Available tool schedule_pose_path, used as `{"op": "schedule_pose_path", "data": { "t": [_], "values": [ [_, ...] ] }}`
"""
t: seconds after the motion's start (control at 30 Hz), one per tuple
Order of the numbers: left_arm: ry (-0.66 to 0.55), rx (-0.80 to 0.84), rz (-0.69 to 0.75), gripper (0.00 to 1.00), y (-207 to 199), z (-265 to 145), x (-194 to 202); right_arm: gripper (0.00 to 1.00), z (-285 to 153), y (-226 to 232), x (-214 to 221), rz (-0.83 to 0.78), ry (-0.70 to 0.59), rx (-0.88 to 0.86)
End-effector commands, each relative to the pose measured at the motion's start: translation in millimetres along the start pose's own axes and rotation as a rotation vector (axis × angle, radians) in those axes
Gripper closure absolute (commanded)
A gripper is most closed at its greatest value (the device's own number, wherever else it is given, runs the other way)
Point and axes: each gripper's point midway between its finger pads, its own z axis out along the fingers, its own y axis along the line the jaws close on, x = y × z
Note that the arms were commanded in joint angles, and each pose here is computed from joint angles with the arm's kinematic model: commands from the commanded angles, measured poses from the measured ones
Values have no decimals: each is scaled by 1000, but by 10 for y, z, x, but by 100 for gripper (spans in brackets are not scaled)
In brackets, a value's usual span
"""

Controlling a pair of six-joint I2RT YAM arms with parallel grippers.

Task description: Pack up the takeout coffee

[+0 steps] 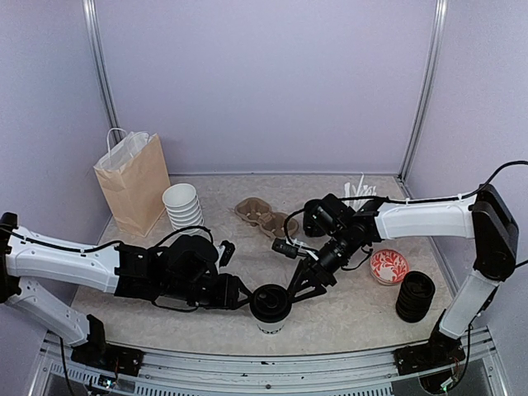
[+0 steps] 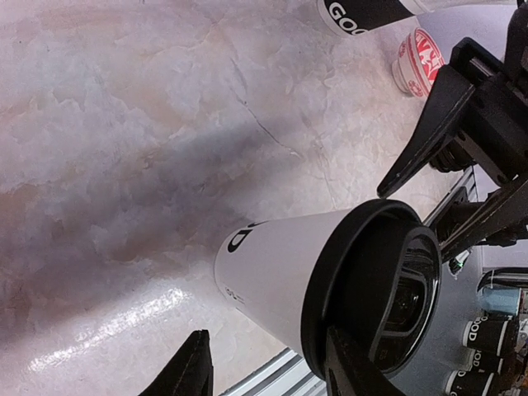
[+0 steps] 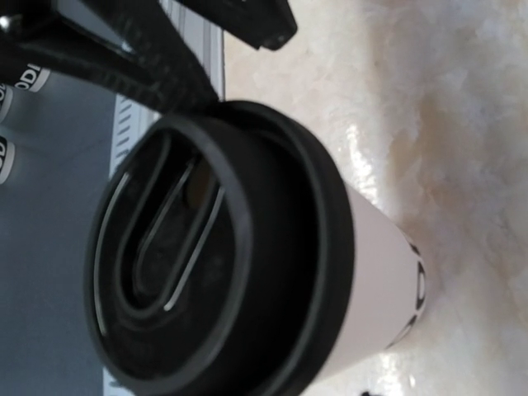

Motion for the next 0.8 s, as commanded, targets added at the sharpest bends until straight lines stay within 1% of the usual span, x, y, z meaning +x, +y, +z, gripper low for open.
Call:
{"op": "schedule_pose_path", "data": {
  "t": [0.0, 0.2, 0.37, 0.53, 0.63, 0.77],
  "values": [
    [0, 30, 13, 54, -31, 74, 26, 52, 30, 10, -53, -18, 1, -10],
    [62, 9, 29, 55, 44, 191, 173, 54, 86, -87, -20, 1, 20, 9],
    [106, -29, 32, 58, 187, 245, 332, 57, 141, -309, 78, 37, 58, 96],
    [141, -83, 49, 67, 348, 293, 504, 59, 172, -454, 111, 45, 86, 154],
    [179, -139, 85, 68, 434, 335, 622, 60, 199, -412, 125, 22, 97, 150],
    [139, -158, 124, 68, 365, 324, 519, 60, 125, -301, 48, -31, 79, 143]
  ]
}}
